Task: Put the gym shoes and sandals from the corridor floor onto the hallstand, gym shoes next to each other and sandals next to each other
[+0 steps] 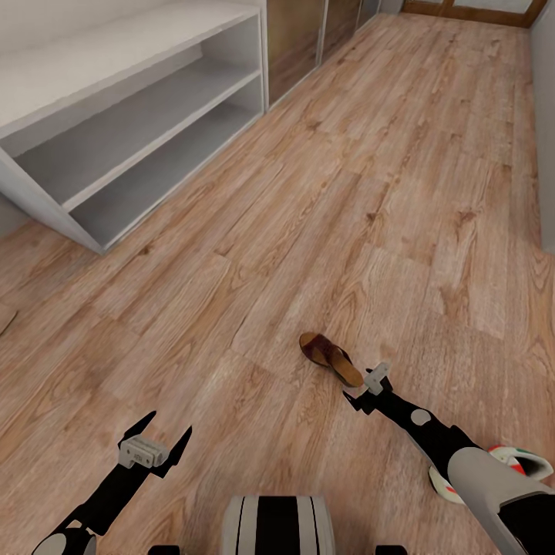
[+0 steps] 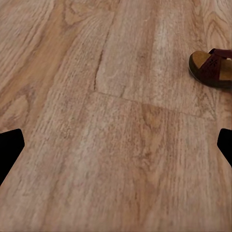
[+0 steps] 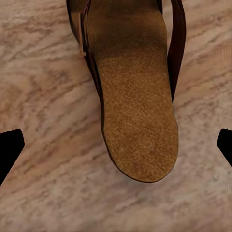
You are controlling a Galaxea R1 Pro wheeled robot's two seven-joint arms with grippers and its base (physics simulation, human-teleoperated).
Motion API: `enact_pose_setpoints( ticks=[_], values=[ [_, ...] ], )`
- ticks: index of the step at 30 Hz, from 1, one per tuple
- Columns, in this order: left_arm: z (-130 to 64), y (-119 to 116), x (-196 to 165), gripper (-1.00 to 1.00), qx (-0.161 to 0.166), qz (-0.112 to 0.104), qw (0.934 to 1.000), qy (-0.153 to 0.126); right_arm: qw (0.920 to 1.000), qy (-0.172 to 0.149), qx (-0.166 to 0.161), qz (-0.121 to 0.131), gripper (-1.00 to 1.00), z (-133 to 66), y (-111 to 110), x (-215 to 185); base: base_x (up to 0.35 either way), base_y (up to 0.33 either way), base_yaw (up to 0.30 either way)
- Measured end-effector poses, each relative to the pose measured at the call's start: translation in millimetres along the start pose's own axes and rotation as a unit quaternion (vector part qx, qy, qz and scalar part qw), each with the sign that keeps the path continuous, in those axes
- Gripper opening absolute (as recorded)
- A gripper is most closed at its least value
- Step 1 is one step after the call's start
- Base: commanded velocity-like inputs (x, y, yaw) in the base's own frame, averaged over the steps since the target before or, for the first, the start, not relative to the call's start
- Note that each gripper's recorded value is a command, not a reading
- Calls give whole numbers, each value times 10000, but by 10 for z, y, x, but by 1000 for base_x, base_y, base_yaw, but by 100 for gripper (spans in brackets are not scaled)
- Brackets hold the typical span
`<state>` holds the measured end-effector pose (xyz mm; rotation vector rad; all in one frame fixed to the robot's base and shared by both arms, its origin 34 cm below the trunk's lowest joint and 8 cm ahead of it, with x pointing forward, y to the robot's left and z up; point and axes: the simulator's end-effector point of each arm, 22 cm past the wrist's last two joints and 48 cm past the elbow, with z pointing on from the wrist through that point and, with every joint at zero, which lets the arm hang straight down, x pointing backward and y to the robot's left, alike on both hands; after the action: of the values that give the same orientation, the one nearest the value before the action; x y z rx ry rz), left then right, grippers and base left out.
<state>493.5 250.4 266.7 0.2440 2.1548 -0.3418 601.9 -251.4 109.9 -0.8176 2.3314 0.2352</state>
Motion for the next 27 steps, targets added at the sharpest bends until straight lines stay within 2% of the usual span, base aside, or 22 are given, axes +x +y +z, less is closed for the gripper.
enact_pose_setpoints(
  ticks=[27],
  values=[
    [4,-1,43,100,2,-15,10000,43,10000,44,41,-19,100,-11,-73,65,0,0,0]
  ],
)
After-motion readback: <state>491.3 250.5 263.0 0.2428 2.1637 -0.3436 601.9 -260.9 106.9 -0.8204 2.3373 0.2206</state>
